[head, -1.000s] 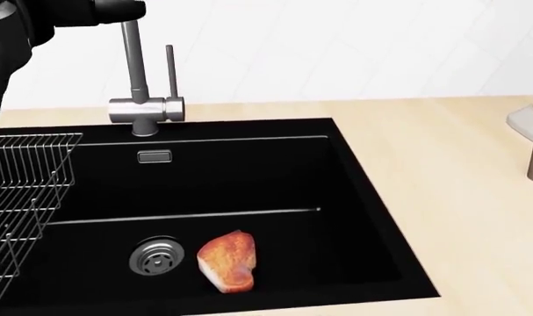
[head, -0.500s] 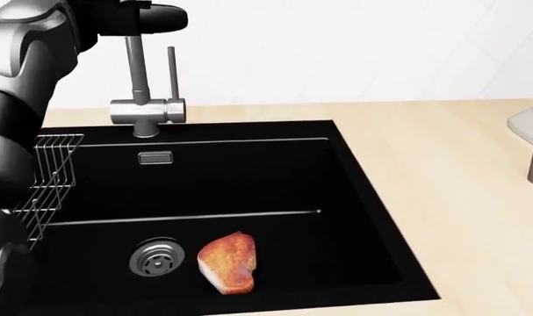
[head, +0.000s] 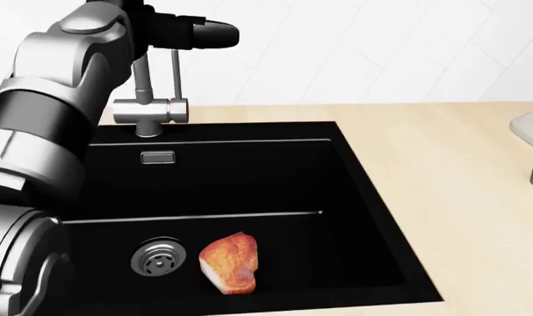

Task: Turn the sink spout to the right.

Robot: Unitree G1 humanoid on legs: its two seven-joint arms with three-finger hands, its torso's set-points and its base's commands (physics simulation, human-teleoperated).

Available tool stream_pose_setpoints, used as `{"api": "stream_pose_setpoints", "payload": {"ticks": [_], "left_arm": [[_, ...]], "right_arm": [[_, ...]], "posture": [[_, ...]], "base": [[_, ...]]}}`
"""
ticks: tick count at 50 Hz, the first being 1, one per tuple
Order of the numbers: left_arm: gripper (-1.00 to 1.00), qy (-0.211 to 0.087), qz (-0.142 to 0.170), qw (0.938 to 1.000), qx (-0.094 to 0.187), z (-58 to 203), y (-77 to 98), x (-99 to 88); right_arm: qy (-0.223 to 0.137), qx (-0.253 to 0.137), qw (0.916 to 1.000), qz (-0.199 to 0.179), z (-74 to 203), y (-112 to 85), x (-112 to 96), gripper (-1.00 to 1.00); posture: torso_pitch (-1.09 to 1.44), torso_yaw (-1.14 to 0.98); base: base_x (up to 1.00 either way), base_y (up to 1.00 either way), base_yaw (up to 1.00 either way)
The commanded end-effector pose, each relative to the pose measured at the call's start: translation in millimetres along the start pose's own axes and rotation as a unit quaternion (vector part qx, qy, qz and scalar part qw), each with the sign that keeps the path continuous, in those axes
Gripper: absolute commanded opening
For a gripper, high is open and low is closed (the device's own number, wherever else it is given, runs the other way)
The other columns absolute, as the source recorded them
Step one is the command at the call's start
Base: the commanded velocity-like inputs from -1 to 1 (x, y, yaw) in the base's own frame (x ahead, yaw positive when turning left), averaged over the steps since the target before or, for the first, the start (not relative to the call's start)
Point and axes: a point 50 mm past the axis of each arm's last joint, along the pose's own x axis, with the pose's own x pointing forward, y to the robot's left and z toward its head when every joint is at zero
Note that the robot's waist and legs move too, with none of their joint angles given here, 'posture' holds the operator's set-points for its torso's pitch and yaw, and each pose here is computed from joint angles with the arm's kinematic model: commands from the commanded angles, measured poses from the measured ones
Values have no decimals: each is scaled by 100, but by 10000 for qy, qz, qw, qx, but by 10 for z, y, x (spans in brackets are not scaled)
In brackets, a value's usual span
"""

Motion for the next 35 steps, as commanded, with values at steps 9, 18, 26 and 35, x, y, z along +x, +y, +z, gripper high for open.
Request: {"api": "stream_pose_setpoints", "payload": {"ticks": [9,18,26,35], "left_arm": [[100,-525,-201,9981,246,224,-240,-45],[100,-566,-266,9978,234,289,-304,-63],[100,-616,-304,9974,224,349,-355,-80],[100,-616,-341,9973,201,382,-412,-92]], "right_arm": [[-348,-17,9994,-71,138,-37,-61,100],[-345,-16,9994,-81,130,-48,-68,100],[-341,-8,9994,-84,120,-51,-72,100],[-349,-12,9994,-84,129,-53,-82,100]], "posture": [[-46,0],[-46,0],[-46,0],[-46,0]], "base": [[0,0,0],[0,0,0],[0,0,0],[0,0,0]]}}
